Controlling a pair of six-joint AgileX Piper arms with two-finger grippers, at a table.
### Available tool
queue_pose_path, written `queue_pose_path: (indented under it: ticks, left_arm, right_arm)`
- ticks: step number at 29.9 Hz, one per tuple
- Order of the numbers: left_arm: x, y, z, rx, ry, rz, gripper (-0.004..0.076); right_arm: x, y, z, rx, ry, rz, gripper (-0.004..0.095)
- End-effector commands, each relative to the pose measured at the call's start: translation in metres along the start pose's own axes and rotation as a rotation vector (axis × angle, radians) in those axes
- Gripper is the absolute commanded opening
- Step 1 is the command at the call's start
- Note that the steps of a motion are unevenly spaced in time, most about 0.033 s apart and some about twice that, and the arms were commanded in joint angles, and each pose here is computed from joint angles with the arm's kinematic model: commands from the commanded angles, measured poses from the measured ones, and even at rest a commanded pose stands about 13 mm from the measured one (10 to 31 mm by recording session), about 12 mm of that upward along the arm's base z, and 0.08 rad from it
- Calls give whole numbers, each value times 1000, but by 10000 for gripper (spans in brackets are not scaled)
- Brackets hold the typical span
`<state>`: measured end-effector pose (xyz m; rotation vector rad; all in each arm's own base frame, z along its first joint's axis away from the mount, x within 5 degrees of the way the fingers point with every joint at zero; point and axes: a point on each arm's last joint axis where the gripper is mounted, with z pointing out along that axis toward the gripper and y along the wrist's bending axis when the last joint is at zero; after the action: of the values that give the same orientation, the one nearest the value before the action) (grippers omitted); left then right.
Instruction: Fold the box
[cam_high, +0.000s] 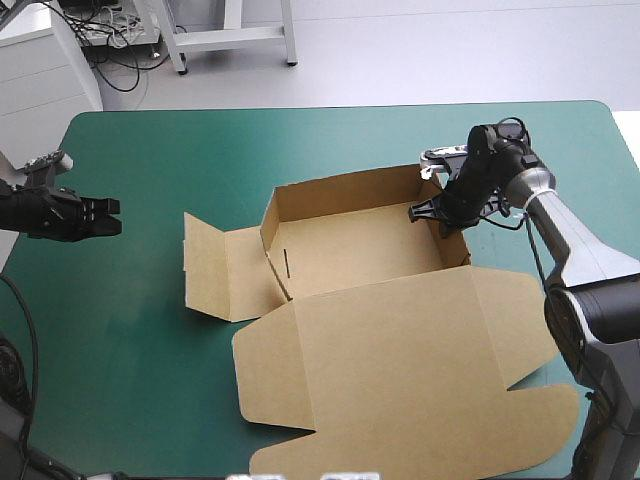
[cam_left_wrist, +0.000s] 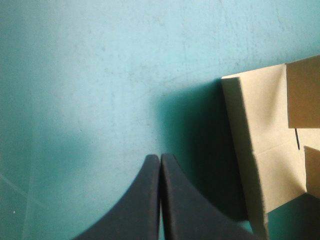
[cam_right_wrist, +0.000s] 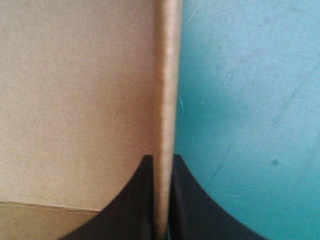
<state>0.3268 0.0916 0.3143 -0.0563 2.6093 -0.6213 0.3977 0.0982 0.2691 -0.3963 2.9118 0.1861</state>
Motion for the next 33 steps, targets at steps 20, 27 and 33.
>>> queue_pose_path:
  ticks: [20,27,33]
  left_arm:
    - [-7,-15,-18,10,-104,22,-32]
    - [-6,-17,-18,39,-88,65,-32]
    - [-8,-23,-19,103,-118,92,53]
  right_arm:
    - [90,38,-217,-78,-552,-137,-18]
    - [88,38,-217,-81,-566,-127,-18]
    - [88,38,-217,-79,-570,-132,-18]
